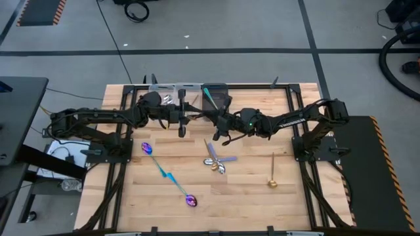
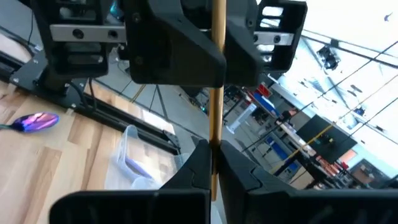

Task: Sort silverware by color (type)
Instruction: Put the gold spoon into the right transparent bin

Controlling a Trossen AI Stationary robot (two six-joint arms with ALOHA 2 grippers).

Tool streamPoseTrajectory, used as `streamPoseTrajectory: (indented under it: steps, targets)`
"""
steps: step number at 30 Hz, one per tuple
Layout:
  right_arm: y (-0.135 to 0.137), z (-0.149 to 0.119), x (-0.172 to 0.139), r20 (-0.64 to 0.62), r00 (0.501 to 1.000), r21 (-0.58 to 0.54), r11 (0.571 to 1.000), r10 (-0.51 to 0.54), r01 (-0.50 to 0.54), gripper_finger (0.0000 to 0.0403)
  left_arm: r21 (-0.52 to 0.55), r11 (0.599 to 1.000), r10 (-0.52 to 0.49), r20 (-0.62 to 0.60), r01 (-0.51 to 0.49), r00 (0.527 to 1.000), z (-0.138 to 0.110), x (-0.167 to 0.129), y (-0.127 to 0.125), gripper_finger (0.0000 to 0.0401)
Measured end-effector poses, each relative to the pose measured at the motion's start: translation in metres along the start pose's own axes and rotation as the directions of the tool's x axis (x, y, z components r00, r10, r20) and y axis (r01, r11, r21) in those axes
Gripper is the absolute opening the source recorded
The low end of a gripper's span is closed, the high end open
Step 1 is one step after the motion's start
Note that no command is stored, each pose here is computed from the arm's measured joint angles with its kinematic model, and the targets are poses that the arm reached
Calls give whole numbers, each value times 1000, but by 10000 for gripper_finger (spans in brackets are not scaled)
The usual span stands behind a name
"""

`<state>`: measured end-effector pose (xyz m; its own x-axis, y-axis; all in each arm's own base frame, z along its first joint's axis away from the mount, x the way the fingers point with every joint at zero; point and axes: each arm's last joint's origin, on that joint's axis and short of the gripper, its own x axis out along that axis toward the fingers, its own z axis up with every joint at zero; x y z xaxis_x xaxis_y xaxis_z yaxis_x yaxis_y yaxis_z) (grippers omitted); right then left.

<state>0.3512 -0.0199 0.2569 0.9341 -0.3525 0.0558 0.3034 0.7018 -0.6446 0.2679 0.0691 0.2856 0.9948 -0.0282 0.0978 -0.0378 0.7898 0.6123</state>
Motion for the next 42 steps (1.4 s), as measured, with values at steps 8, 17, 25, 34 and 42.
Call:
streamPoseTrajectory:
  steps: [8,17,25,34,42]
  targets:
    - [5,2,-3,-70,997,-1,999,-32,32,16,17,1000,15,-130,-13,991,7,-15,2,139]
    - [5,-7,-4,-161,987,185,982,-9,39,16,-2,1000,-21,-401,22,916,19,-42,-16,142]
    - [6,-34,-3,-296,944,501,865,148,21,22,304,936,43,-599,177,799,18,-31,-54,141]
    - [10,-48,-6,-291,877,762,647,383,-30,22,562,748,116,-634,352,765,8,-9,-77,141]
    - [6,-53,-5,-228,846,852,519,481,-66,22,702,549,132,-608,453,783,-2,7,-86,141]
